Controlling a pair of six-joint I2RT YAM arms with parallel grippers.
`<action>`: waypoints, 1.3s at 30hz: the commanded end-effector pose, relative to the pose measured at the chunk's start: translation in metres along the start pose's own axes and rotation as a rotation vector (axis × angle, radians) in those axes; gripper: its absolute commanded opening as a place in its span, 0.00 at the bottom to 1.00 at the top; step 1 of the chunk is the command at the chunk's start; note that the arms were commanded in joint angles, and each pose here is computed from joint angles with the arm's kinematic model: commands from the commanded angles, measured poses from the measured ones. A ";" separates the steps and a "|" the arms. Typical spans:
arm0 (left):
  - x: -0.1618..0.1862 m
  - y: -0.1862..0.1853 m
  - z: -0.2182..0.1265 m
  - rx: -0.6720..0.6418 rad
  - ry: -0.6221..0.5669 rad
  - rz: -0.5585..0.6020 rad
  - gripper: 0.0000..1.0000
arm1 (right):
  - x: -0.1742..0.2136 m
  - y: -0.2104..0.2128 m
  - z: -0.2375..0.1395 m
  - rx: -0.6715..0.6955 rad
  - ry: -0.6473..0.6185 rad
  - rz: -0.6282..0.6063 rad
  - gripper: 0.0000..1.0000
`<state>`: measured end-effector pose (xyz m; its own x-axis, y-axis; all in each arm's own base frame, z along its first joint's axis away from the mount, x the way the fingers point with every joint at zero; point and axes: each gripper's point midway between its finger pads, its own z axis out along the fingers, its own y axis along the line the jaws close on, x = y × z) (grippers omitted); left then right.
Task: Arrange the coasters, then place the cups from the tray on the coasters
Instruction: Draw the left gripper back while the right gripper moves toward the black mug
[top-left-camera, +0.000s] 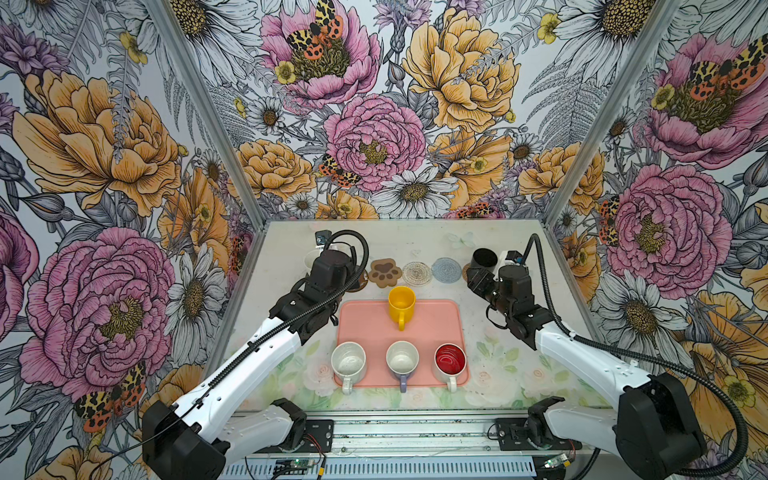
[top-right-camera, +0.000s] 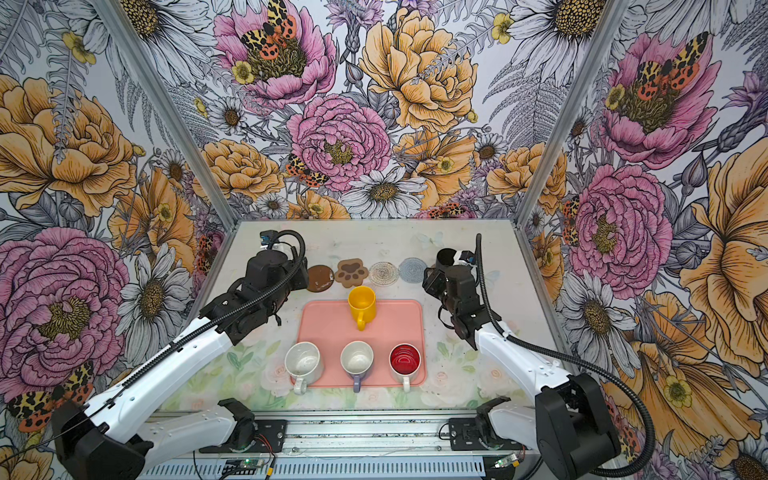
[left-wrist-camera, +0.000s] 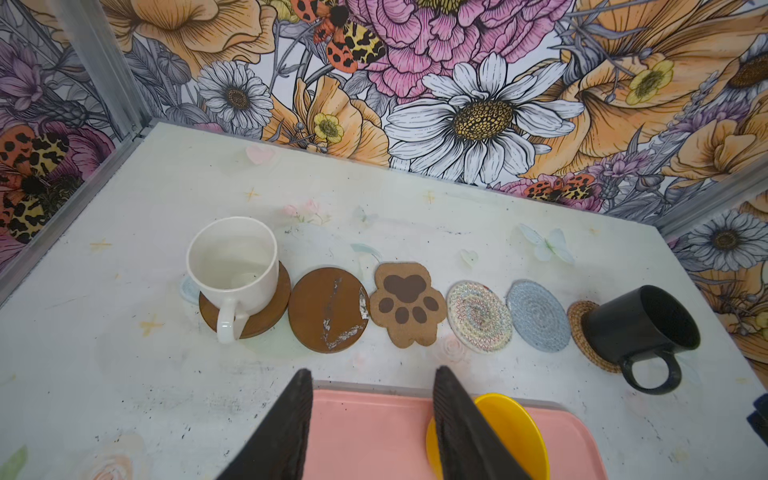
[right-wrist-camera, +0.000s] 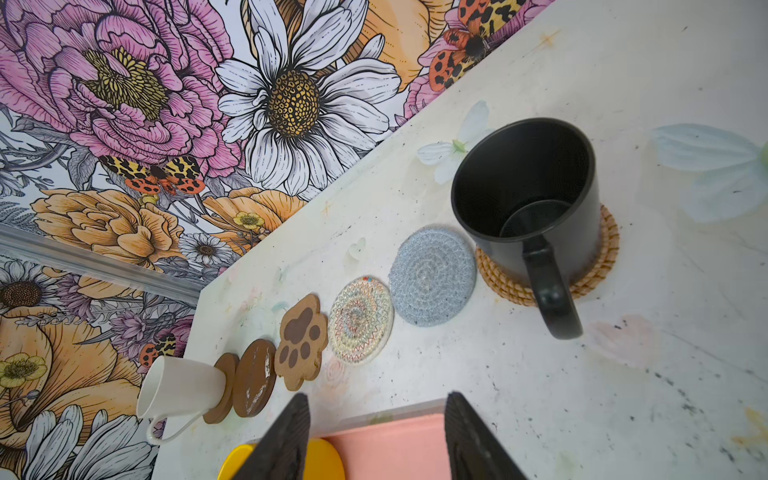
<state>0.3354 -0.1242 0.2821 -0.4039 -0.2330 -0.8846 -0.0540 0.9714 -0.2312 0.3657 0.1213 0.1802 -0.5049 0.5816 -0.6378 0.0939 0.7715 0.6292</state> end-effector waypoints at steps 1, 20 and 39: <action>-0.004 0.010 -0.005 -0.042 -0.063 -0.033 0.56 | -0.010 0.010 -0.006 -0.042 -0.031 0.004 0.53; 0.024 0.010 0.032 -0.074 -0.067 0.021 0.66 | -0.002 0.041 0.003 -0.027 -0.048 -0.062 0.51; 0.025 0.003 0.035 -0.018 -0.091 0.031 0.68 | 0.017 0.071 0.030 -0.063 0.028 -0.100 0.50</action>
<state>0.3582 -0.1286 0.2456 -0.3296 -0.2043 -0.9218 -0.0763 0.9789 -0.1897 0.3839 0.1859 0.1825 -0.5577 0.4973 -0.6645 0.0293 0.8119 0.5830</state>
